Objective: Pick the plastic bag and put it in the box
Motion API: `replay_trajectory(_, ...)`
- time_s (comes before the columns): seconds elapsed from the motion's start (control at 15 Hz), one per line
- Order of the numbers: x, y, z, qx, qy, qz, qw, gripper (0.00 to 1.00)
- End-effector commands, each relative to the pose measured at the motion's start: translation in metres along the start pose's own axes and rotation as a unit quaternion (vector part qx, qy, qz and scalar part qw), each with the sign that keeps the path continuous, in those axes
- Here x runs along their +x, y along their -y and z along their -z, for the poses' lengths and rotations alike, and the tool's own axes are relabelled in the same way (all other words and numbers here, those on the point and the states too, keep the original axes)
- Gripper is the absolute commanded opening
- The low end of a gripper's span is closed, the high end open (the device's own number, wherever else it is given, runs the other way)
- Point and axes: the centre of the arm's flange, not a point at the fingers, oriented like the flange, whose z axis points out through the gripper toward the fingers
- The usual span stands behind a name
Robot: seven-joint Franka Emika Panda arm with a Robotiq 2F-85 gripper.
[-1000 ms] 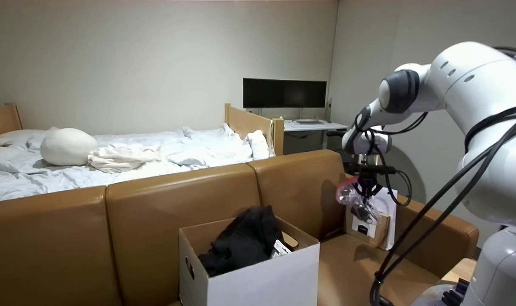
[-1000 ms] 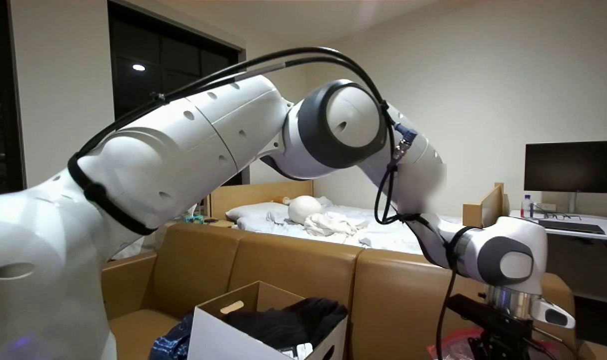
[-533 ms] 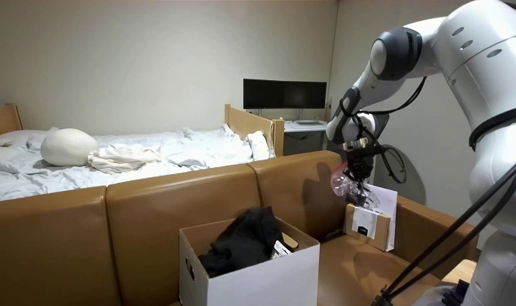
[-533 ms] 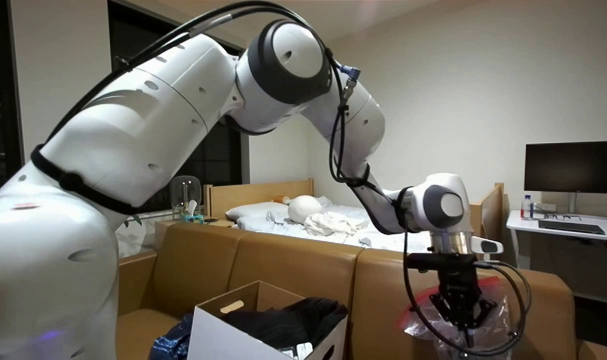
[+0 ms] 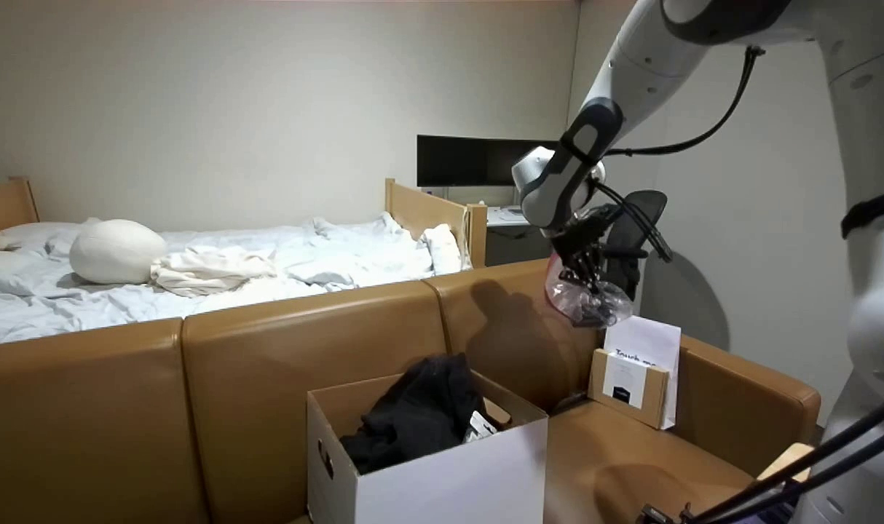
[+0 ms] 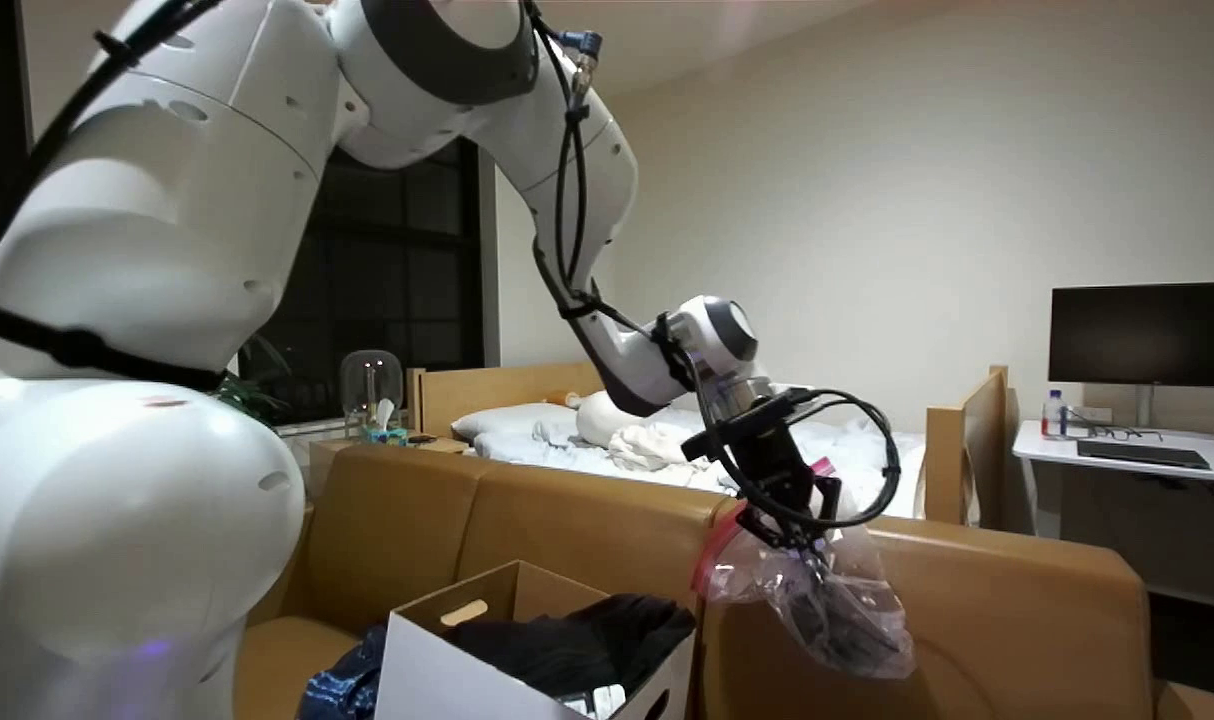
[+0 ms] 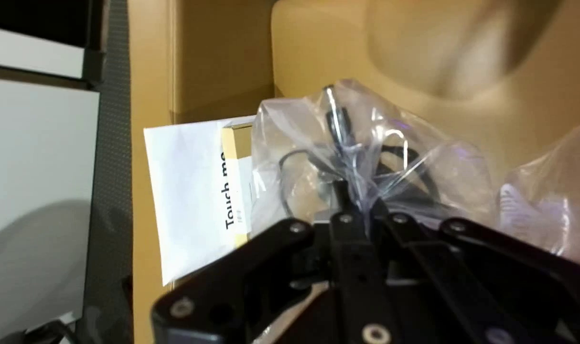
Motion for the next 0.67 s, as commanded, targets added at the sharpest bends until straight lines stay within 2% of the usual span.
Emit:
replay_trajectory(0.0,-0.061,0.04,0.062,-0.047,-0.052,0.08,0.9943,0.02)
replay_trajectory(0.33,-0.128,0.096,0.139,-0.046,-0.108,0.21,0.9706,0.02)
replay_trajectory(0.47,-0.153,0.105,0.161,-0.048,-0.127,0.26,0.9561,0.02)
replay_trajectory(0.6,-0.161,0.104,0.168,-0.044,-0.154,0.305,0.9387,0.02)
